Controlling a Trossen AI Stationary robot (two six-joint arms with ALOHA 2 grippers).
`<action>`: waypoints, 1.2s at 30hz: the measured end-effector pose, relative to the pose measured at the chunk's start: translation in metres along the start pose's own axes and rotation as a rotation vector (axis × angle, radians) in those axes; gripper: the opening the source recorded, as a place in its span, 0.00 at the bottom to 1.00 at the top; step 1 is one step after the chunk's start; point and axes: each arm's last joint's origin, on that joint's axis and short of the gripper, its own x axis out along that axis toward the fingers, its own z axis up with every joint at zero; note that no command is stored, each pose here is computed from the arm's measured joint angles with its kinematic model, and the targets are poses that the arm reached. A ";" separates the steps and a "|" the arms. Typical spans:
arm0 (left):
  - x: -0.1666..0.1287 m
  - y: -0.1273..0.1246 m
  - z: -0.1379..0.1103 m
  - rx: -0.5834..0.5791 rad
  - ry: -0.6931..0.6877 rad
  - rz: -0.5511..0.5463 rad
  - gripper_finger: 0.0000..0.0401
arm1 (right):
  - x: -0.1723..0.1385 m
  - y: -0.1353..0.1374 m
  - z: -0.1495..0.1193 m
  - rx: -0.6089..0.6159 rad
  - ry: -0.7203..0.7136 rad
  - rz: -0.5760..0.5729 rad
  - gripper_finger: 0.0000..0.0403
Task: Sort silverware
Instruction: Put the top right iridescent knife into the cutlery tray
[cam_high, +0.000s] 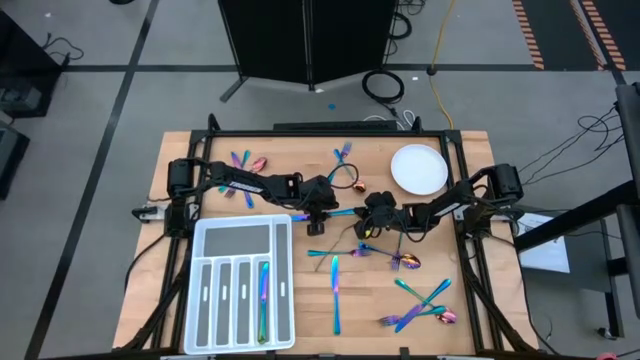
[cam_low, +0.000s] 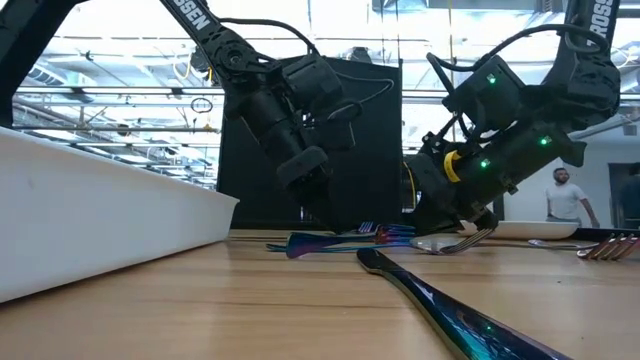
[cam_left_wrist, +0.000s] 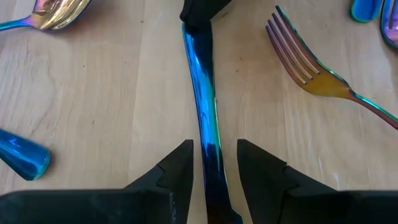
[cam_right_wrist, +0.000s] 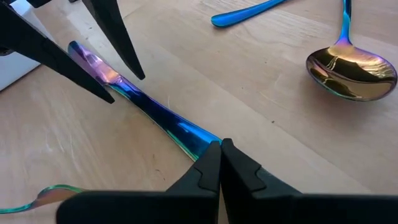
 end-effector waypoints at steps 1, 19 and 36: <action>0.000 0.000 0.000 0.000 0.000 0.000 0.31 | 0.000 0.000 0.000 0.000 0.000 0.001 0.00; -0.001 0.000 -0.001 0.026 0.003 -0.022 0.31 | 0.000 -0.001 -0.001 0.026 0.016 -0.007 0.00; -0.002 0.008 -0.006 0.000 0.051 -0.016 0.31 | 0.000 -0.001 -0.002 0.029 0.020 -0.005 0.00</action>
